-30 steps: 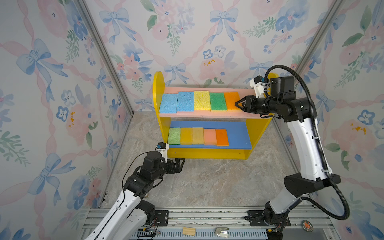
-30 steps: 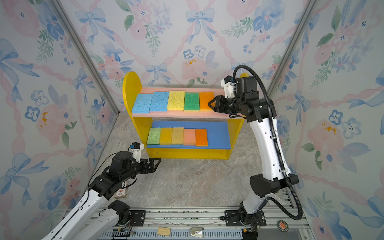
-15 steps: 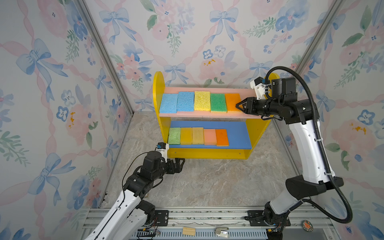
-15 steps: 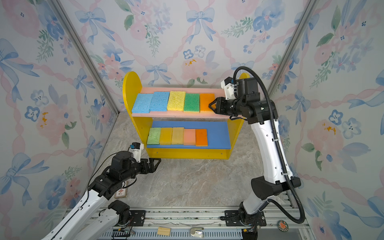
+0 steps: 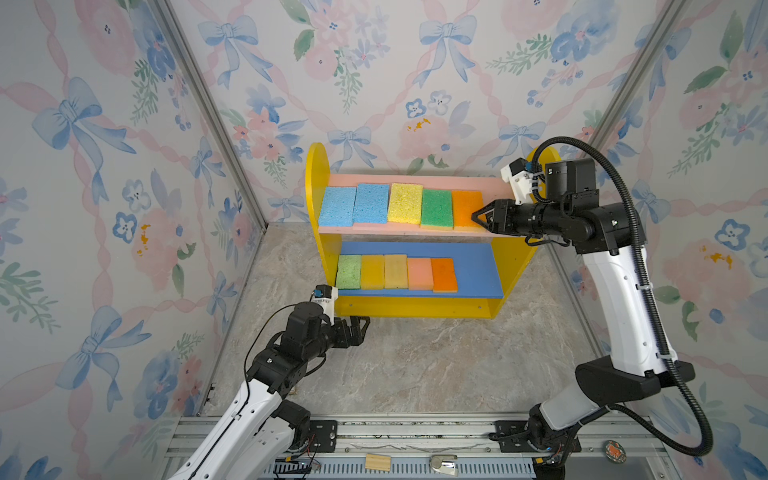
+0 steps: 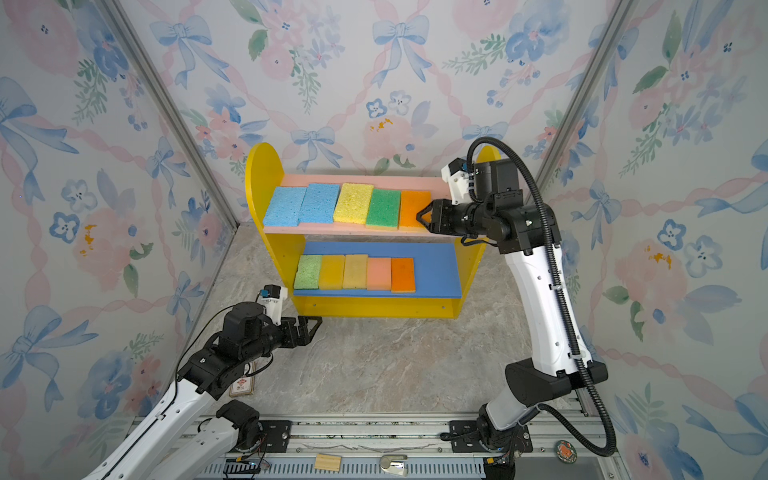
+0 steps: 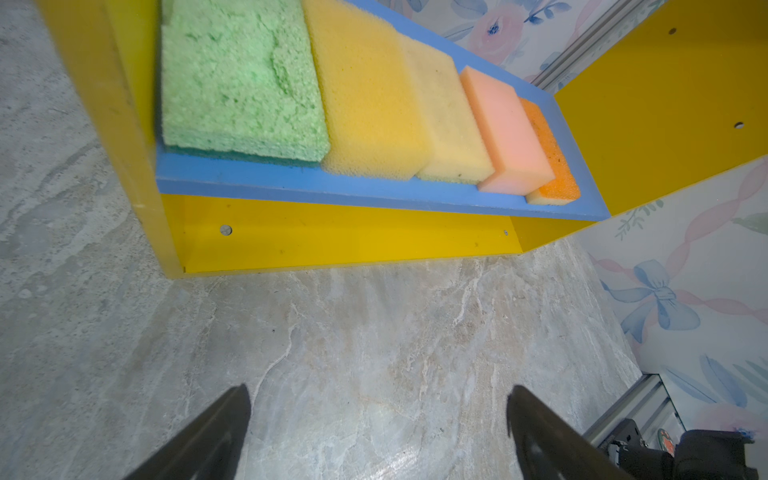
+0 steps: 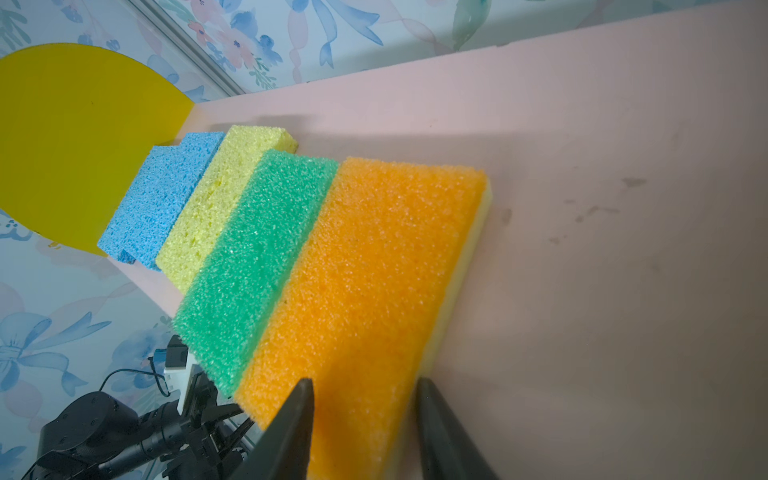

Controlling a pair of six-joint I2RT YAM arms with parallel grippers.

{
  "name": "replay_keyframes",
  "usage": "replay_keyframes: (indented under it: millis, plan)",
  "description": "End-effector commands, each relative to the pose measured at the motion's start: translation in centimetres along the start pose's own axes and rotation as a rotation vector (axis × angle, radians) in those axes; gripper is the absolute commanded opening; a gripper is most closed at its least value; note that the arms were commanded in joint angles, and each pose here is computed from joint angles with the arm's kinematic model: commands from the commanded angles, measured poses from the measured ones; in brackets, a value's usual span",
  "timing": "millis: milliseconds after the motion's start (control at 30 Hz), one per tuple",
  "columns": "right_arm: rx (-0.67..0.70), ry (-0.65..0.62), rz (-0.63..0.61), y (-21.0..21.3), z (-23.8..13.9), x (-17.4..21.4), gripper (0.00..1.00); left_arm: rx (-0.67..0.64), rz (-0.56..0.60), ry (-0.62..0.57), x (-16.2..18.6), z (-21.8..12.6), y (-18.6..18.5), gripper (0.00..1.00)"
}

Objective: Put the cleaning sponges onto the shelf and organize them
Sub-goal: 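Lower the orange sponge onto the pink shelf beside the green sponge, then open the right gripper and withdraw it from the shelf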

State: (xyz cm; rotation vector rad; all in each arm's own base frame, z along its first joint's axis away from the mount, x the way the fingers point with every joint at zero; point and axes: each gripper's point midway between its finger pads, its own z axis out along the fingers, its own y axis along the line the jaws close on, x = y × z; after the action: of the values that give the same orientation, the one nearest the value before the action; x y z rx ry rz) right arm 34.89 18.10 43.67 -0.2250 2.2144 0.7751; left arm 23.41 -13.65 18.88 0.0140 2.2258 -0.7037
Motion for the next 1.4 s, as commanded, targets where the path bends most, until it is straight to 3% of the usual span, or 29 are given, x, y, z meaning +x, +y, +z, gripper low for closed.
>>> replay_keyframes:
  millis: [0, 300, 533, 767, 1067, 1233, 1367]
  plan:
    - [-0.021, 0.047, 0.021, 0.9, 0.3, 1.4, 0.47, -0.006, 0.011, 0.004, 0.3, 0.0, 0.3, 0.98]
    - [0.011, 0.037, 0.019, 0.2, -0.1, 1.2, 0.57, -0.003, 0.012, 0.003, 0.3, 0.0, 0.3, 0.98]
    - [0.038, 0.03, 0.023, -0.6, -0.6, 1.1, 0.72, 0.0, 0.012, 0.006, 0.4, 0.0, 0.2, 0.98]
    - [0.043, 0.009, 0.032, -0.9, -1.2, 0.6, 0.74, 0.001, 0.013, 0.004, 0.3, -0.1, 0.2, 0.98]
    - [-0.025, -0.069, 0.012, 2.0, -4.5, 0.0, 0.76, 0.003, 0.015, -0.002, 0.3, -0.2, 0.2, 0.98]
    - [-0.039, -0.093, 0.005, 2.9, -7.5, 2.1, 0.77, 0.002, 0.015, -0.013, 0.1, -0.4, 0.1, 0.98]
    - [-0.045, -0.078, 0.037, 2.4, -8.8, 6.2, 0.8, 0.002, 0.015, -0.02, 0.0, -0.5, 0.1, 0.98]
